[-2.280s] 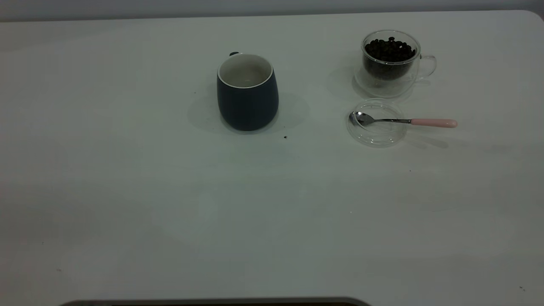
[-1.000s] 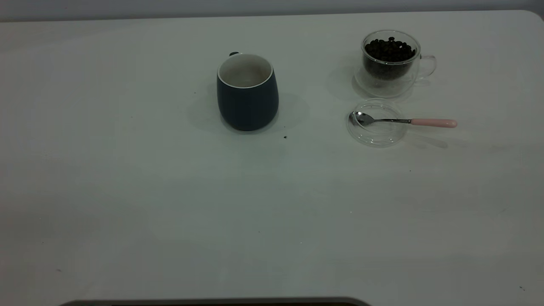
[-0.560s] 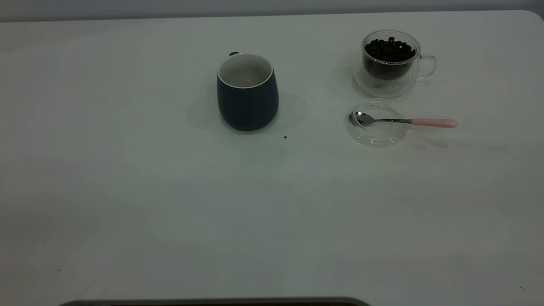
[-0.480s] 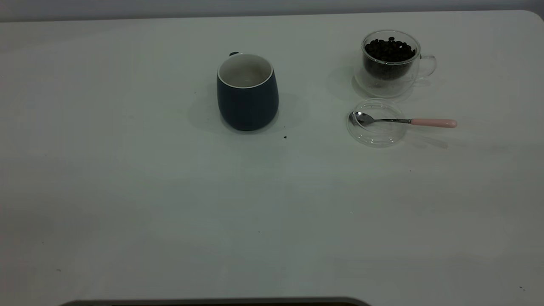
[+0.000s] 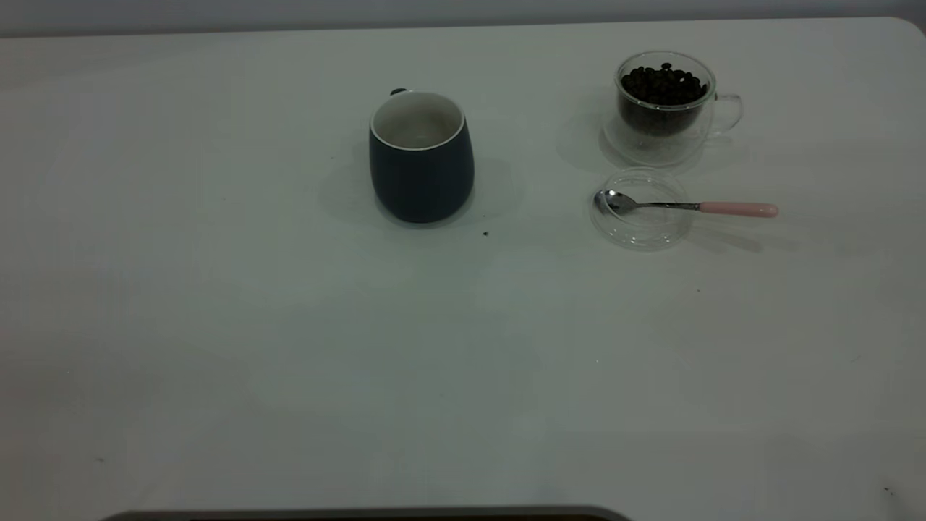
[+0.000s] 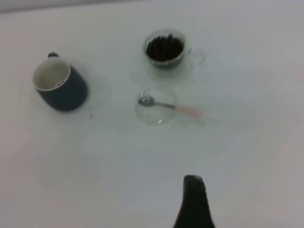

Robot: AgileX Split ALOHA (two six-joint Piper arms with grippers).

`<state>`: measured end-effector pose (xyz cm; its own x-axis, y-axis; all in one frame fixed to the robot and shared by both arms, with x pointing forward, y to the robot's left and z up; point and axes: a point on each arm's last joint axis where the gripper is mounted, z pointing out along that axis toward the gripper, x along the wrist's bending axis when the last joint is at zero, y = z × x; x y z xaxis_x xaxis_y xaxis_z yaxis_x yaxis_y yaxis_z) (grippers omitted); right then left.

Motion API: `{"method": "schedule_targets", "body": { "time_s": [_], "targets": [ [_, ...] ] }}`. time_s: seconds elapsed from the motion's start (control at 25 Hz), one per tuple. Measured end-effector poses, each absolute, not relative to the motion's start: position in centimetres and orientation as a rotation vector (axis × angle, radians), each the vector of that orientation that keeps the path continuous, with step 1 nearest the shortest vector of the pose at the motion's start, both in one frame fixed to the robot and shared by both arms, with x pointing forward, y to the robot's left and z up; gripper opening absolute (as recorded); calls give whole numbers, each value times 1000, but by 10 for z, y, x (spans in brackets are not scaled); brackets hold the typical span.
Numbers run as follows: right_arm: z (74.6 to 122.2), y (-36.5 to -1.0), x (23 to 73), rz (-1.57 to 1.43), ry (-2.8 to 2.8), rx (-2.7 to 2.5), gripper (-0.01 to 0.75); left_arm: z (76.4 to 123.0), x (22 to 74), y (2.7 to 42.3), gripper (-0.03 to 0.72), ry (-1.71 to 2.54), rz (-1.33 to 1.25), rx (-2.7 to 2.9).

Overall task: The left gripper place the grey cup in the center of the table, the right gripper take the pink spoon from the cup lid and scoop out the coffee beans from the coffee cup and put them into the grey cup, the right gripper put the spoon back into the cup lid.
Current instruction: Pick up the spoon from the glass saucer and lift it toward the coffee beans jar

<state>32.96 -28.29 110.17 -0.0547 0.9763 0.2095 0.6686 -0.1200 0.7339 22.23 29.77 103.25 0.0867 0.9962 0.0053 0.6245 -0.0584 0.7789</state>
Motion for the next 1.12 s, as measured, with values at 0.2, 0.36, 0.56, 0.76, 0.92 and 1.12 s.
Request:
{"method": "schedule_targets", "body": {
  "time_s": [0.2, 0.36, 0.56, 0.76, 0.92, 1.12],
  "targets": [
    [1097, -281, 416, 922, 1857, 2029, 633, 1032, 222, 298, 586, 1603, 773, 1752],
    [1066, -278, 478, 869, 1970, 2152, 633, 1032, 222, 298, 586, 1603, 772, 1751],
    [1004, -295, 537, 903, 2024, 2381, 633, 1032, 222, 298, 586, 1603, 772, 1751],
    [944, -329, 560, 1023, 1976, 2560, 633, 1032, 222, 298, 586, 1603, 772, 1751],
    [906, -343, 562, 1124, 1870, 2652, 633, 1032, 222, 298, 586, 1603, 772, 1751],
    [866, -345, 551, 1206, 1705, 2729, 633, 1032, 222, 298, 586, 1603, 772, 1751]
  ]
}}
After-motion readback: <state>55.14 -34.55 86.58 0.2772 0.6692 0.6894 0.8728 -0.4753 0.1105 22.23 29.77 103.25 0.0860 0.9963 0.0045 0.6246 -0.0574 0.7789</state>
